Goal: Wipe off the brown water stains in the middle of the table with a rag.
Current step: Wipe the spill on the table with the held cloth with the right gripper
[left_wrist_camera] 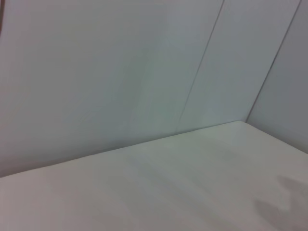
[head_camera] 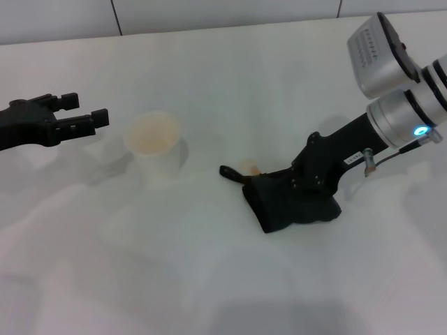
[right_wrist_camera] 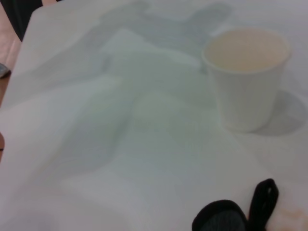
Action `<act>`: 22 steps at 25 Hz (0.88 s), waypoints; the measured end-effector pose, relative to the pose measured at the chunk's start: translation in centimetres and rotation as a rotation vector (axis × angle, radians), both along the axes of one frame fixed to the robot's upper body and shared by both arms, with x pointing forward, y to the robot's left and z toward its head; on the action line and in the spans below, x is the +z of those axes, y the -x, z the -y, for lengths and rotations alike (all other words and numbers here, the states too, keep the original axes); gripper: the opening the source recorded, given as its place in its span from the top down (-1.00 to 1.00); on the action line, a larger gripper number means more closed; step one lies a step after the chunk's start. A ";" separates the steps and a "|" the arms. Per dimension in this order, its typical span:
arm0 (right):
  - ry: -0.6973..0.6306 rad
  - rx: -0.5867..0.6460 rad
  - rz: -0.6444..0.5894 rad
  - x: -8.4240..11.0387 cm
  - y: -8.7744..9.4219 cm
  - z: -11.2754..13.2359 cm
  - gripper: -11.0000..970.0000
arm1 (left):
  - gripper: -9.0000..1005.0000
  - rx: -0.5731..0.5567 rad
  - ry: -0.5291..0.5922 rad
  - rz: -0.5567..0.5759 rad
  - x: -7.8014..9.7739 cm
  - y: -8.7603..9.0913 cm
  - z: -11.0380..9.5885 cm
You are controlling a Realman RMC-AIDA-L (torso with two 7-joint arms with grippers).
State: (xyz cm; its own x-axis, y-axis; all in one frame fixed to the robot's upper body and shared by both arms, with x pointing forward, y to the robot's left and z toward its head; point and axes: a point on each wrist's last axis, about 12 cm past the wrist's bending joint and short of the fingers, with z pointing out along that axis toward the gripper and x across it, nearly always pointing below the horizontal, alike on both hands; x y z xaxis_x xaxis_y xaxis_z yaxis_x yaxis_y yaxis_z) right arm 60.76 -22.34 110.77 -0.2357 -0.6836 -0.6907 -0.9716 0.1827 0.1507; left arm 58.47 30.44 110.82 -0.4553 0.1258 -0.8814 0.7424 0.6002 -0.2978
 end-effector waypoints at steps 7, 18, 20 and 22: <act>-0.023 0.034 0.016 0.3 -0.5 -1.9 0.90 | -0.73 -0.003 -0.003 0.003 0.1 -0.1 0.0; 0.003 0.040 0.096 0.5 -2.0 -4.4 0.90 | -0.73 -0.004 -0.004 -0.002 0.1 0.0 -0.1; 0.012 0.032 0.110 0.6 -2.3 -4.6 0.90 | -0.73 -0.004 -0.003 -0.003 0.1 0.0 -0.1; 0.024 0.012 0.122 0.7 -2.7 -4.7 0.90 | -0.73 -0.004 -0.003 -0.004 0.0 0.0 -0.1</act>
State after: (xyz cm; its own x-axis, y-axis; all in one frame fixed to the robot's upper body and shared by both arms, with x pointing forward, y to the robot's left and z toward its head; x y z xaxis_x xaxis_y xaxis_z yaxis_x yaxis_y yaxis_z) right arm 63.45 -17.67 111.45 -0.1426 -0.7024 -0.6973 -0.9846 0.1729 0.0271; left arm 58.44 30.50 110.84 -0.4579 0.1301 -0.8794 0.7438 0.5978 -0.2989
